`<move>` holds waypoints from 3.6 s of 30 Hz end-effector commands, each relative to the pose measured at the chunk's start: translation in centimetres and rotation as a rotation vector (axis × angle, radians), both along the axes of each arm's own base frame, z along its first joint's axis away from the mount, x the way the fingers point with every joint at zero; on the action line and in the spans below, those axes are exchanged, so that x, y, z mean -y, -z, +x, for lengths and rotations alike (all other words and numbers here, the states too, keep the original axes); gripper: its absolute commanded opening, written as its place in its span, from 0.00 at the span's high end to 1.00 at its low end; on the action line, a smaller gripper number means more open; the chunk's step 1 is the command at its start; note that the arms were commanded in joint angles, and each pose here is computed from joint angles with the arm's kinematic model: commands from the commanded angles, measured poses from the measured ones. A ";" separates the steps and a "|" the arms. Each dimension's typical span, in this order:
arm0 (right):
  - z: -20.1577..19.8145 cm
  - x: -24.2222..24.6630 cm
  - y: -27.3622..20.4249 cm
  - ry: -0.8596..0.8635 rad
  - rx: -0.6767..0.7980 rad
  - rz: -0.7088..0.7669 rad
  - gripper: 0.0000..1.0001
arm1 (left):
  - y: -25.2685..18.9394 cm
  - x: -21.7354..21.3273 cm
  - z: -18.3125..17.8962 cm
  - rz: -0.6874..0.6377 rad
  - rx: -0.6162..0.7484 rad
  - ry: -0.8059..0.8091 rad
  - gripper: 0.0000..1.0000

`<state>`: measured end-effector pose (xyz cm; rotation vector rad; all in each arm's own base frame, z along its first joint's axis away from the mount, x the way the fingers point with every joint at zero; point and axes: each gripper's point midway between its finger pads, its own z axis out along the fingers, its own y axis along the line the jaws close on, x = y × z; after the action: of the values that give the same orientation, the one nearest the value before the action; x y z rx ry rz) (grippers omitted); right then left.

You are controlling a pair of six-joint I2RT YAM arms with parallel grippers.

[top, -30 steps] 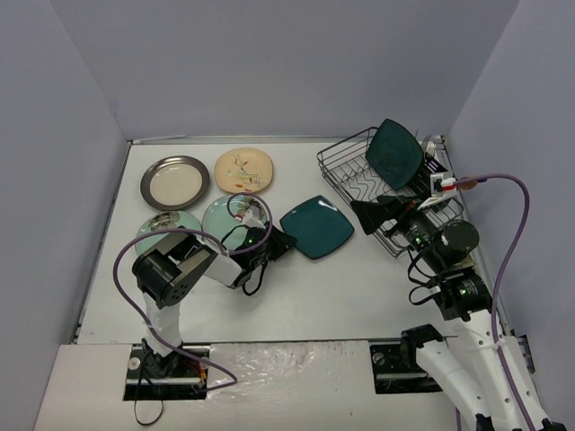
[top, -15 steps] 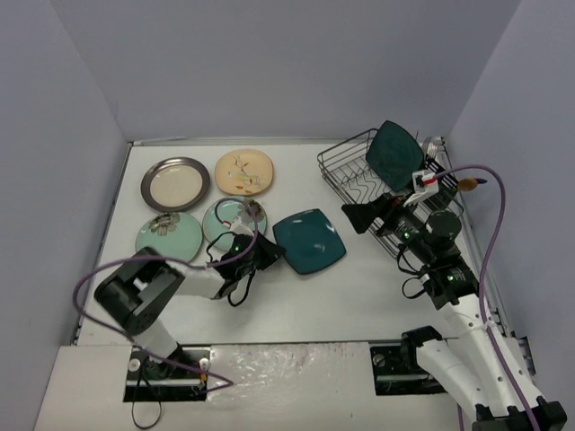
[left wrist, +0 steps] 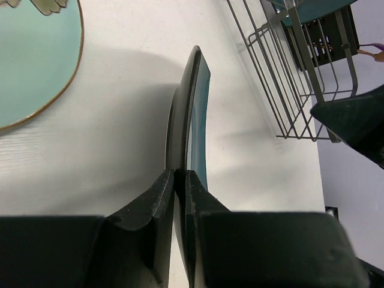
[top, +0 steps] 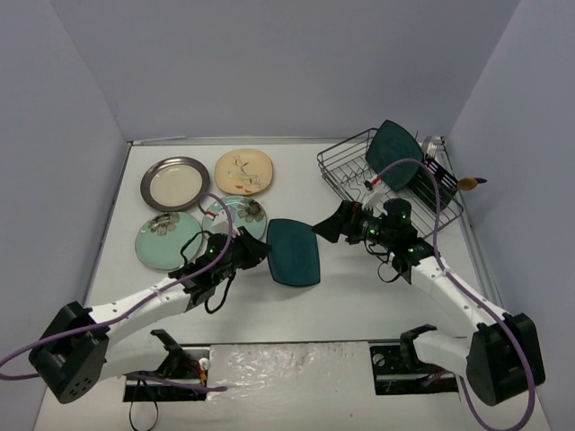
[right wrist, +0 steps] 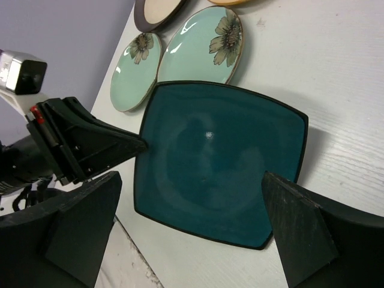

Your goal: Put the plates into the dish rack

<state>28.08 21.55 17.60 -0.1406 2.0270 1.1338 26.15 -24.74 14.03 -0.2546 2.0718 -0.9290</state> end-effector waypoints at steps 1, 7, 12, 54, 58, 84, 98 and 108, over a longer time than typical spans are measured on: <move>0.5 -1.7 -1.0 -0.058 0.110 0.030 0.00 | -5.5 0.0 1.4 -0.096 0.149 -0.032 1.00; 0.3 -2.0 3.7 -0.030 0.044 -0.032 0.00 | -2.8 -0.3 0.9 -0.114 0.104 -0.045 1.00; -0.3 -1.9 7.5 -0.036 -0.025 -0.051 0.00 | -1.7 -1.3 0.7 -0.076 0.087 -0.071 1.00; -3.2 -3.5 16.4 -0.172 -0.200 -0.101 0.58 | 12.0 -3.8 -2.3 0.085 -0.189 -0.109 1.00; -3.3 -3.5 16.5 -0.170 -0.202 -0.102 0.88 | 11.8 -3.8 -2.3 0.084 -0.186 -0.111 1.00; -0.5 -4.3 10.4 0.008 -0.315 0.081 1.00 | 13.1 -4.8 -4.3 0.068 -0.306 -0.146 0.14; 0.8 -4.2 8.0 0.089 -0.321 0.166 1.00 | 14.9 -5.3 -6.0 0.089 -0.416 -0.139 0.05; 0.4 -3.8 8.8 0.100 -0.328 0.145 1.00 | 15.0 -3.8 -6.1 0.049 -0.437 -0.084 0.26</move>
<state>26.62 24.29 4.56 0.2626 2.3614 1.2184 23.81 -21.95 3.89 -0.5550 2.2199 -0.9214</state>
